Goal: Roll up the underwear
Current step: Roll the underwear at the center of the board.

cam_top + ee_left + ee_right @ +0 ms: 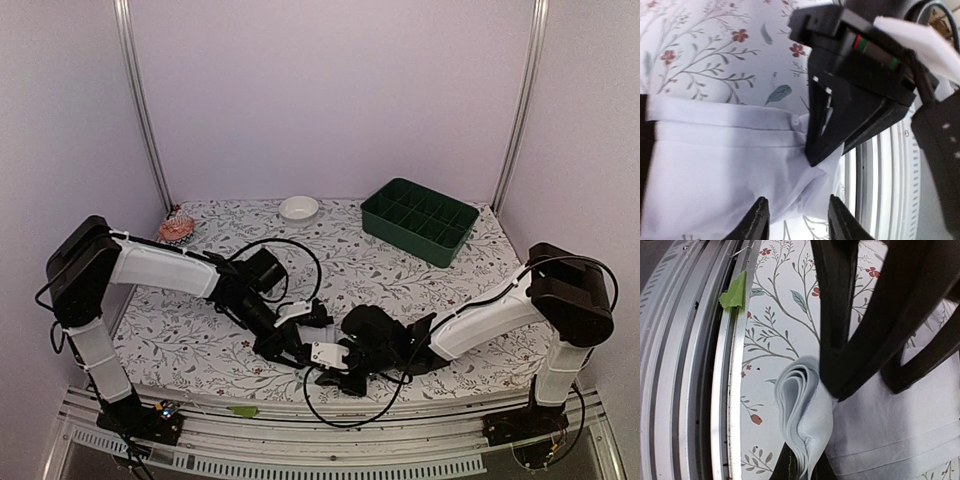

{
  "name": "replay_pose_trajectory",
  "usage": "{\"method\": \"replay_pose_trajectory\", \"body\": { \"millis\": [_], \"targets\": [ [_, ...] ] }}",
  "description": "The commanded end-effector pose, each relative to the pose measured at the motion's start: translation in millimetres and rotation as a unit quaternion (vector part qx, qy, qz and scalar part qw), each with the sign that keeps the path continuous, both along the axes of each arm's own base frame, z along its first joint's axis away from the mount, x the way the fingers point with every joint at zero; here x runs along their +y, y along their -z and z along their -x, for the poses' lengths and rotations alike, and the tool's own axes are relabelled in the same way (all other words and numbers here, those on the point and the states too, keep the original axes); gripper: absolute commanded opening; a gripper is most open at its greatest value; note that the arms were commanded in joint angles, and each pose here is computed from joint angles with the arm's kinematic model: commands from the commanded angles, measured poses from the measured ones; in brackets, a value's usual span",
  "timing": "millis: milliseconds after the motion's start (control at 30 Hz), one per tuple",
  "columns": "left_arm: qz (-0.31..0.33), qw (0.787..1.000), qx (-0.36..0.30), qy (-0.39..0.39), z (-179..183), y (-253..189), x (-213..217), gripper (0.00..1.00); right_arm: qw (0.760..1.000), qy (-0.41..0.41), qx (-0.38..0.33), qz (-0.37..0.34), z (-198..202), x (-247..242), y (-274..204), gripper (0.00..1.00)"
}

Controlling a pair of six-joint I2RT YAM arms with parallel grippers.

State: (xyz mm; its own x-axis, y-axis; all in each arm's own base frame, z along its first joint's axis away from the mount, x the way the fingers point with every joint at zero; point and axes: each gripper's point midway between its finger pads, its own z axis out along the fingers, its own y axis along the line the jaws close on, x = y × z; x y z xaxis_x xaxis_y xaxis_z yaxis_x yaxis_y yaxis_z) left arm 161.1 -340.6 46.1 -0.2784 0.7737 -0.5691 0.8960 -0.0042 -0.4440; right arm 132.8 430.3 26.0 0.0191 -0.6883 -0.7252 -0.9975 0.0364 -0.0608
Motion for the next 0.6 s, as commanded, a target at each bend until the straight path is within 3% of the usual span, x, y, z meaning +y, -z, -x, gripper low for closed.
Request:
{"method": "replay_pose_trajectory", "body": {
  "millis": [0,33,100,333,567],
  "targets": [
    [0.034,0.991,-0.107,-0.071,-36,-33,11,0.47,0.992,0.003,0.129,0.015,22,2,-5,0.00],
    [0.045,0.987,-0.129,-0.082,-40,-41,15,0.55,0.988,0.005,0.153,0.021,23,4,-5,0.00],
    [0.056,0.979,-0.168,-0.103,-42,-49,24,0.59,0.979,0.015,0.199,0.037,25,4,-2,0.00],
    [0.097,0.938,-0.297,-0.153,-46,-74,55,0.62,0.922,0.061,0.378,0.046,13,0,3,0.00],
    [0.080,0.932,-0.340,-0.094,-7,-57,69,0.60,0.865,0.074,0.489,0.082,5,8,18,0.00]
  ]
}}
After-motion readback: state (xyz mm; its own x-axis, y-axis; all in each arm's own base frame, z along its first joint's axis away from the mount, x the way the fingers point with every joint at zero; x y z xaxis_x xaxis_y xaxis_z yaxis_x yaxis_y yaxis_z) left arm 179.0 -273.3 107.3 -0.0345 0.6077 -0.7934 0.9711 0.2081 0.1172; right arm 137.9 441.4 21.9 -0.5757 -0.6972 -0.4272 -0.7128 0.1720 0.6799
